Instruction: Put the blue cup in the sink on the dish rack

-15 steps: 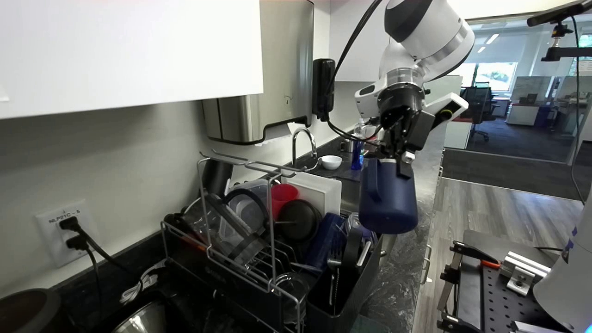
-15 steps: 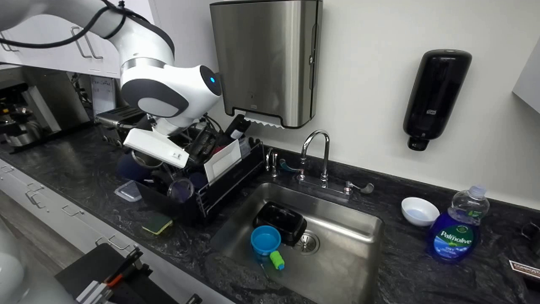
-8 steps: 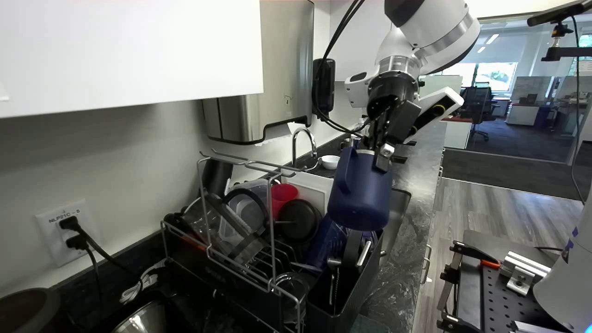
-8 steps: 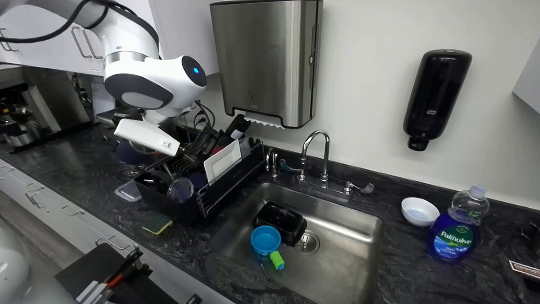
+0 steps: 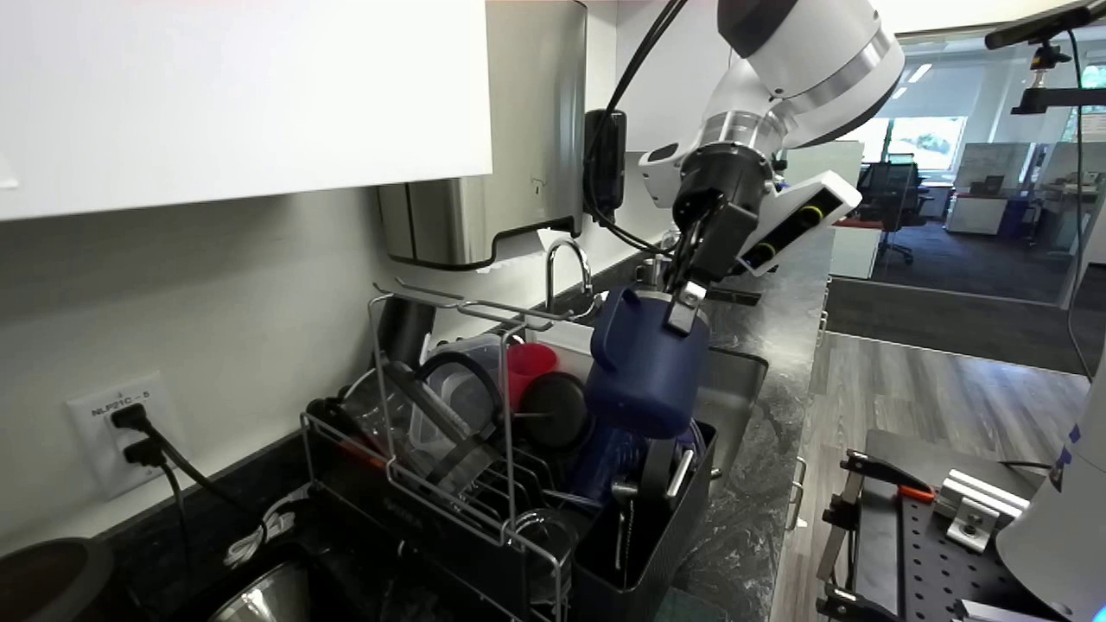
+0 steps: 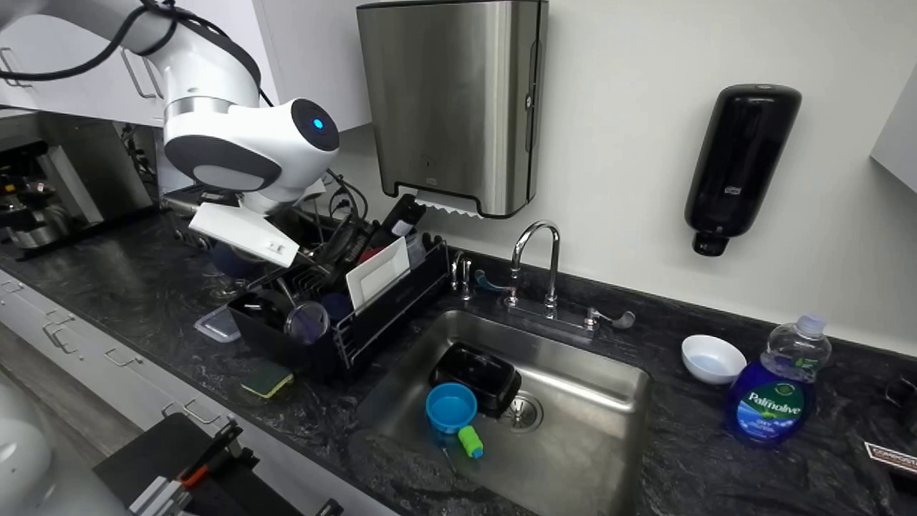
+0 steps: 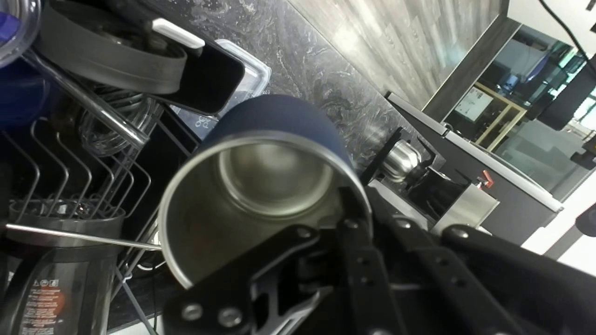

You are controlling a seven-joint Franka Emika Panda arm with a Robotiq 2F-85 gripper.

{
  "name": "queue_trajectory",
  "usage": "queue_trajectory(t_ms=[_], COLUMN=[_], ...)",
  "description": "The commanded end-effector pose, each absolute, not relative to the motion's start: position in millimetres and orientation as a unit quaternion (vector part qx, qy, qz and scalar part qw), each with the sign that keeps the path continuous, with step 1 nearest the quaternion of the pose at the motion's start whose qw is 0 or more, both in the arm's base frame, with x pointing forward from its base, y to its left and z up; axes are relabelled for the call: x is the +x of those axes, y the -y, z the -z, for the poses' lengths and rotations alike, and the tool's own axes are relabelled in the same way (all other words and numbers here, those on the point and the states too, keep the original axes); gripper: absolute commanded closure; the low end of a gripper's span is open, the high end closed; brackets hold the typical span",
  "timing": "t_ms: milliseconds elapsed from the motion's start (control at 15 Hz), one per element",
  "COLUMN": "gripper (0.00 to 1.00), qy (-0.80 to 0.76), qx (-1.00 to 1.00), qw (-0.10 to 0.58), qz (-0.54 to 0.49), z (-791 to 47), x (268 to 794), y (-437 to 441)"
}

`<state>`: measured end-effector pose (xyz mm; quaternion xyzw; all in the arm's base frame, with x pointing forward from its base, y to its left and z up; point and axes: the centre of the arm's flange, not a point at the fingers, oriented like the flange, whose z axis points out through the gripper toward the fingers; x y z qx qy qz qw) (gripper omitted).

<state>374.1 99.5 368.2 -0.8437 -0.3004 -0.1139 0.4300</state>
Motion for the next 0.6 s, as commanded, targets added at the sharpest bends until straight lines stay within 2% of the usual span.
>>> queue_trajectory(t_ms=[0,67,133,533], gripper=[0.98,0.98,0.93,0.93], qy=[0.283,0.291,0.296,0.296], qx=[-0.849,-0.847,-0.845,-0.845], qw=[0.431,0.431,0.432,0.432], qz=[0.12,0.109,0.109,0.108], z=[-370.2,-370.9,-365.2,-366.2], x=[365.7,362.1,371.6,368.4], y=[-102.8,-102.8,-100.0,-101.7])
